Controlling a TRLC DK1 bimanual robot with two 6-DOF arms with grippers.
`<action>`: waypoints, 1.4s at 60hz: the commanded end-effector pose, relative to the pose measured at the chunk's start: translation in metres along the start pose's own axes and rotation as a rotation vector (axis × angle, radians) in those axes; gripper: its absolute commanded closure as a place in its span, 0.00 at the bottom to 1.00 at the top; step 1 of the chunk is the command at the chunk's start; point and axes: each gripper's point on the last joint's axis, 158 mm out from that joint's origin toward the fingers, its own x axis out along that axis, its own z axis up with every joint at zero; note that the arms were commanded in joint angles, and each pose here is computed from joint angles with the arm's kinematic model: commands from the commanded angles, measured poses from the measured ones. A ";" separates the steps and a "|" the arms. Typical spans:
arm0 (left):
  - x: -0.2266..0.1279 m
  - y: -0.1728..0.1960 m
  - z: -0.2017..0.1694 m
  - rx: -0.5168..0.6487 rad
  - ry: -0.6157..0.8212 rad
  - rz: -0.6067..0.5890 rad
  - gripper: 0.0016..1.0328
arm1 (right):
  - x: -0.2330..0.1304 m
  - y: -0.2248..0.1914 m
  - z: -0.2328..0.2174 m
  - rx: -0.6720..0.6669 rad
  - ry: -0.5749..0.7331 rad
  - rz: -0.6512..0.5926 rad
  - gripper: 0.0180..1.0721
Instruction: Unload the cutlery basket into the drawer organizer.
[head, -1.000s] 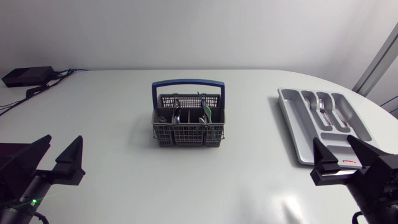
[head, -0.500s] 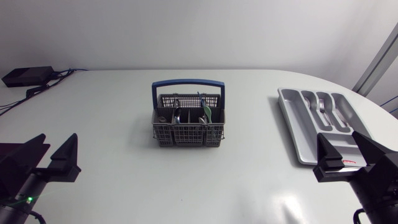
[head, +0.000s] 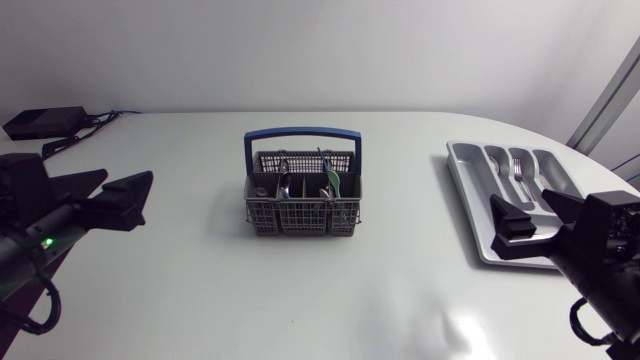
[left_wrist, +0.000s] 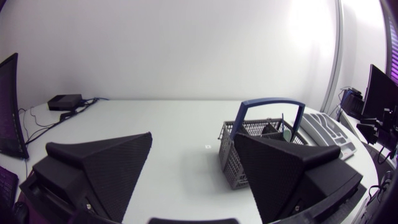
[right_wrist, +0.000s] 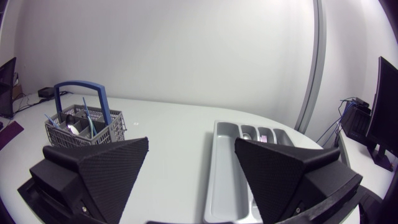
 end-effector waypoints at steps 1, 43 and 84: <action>0.015 -0.008 0.002 -0.006 0.061 -0.020 0.12 | 0.009 0.001 0.003 0.001 0.031 -0.001 0.05; 0.096 -0.117 -0.066 0.462 0.293 -0.464 0.08 | 0.020 0.086 -0.054 -0.284 0.516 0.326 0.07; 0.114 -0.176 -0.073 0.532 0.131 -0.677 0.50 | 0.013 0.128 -0.082 -0.449 0.502 0.521 0.07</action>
